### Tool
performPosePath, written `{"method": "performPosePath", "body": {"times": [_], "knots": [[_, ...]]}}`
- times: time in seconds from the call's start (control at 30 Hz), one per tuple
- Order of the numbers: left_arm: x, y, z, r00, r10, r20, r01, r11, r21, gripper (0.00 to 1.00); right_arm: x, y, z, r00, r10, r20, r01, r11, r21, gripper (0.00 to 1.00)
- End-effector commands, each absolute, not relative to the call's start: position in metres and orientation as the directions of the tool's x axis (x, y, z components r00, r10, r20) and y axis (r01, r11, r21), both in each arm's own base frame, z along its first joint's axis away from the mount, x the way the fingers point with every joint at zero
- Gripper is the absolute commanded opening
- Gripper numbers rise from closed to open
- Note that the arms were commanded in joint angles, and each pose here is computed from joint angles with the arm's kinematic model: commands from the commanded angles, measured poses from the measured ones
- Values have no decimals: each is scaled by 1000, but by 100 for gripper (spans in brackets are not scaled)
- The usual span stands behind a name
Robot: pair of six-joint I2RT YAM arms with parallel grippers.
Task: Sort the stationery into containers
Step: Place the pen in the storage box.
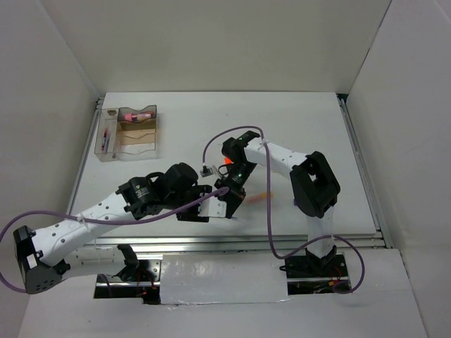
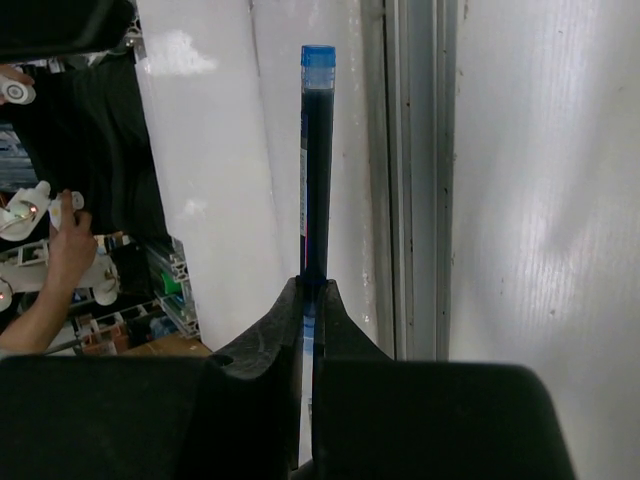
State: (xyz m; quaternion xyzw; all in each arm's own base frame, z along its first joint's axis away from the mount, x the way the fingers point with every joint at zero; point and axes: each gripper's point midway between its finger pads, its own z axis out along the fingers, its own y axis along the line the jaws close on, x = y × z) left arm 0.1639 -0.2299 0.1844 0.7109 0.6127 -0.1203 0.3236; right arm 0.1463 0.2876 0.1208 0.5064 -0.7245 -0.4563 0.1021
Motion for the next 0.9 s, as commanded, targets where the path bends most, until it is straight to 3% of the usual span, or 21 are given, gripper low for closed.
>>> {"method": "performPosePath", "body": {"times": [0.0, 0.3, 0.63, 0.83, 0.87], "knots": [[159, -238, 177, 223, 791, -570, 954, -58, 293, 61, 123, 282, 157, -462, -826, -321, -608, 32, 793, 0], [153, -243, 161, 239, 808, -538, 954, -94, 283, 66, 119, 285, 167, -463, -817, -344, -612, 14, 790, 0], [158, -247, 158, 229, 816, -530, 953, -77, 294, 60, 115, 288, 173, -451, -819, -355, -621, 2, 784, 0], [163, -247, 158, 230, 819, -526, 947, -62, 316, 44, 114, 288, 173, -459, -819, -345, -612, 9, 791, 0], [164, -248, 159, 235, 818, -524, 944, -65, 323, 34, 114, 289, 174, -456, -819, -349, -614, 6, 789, 4]]}}
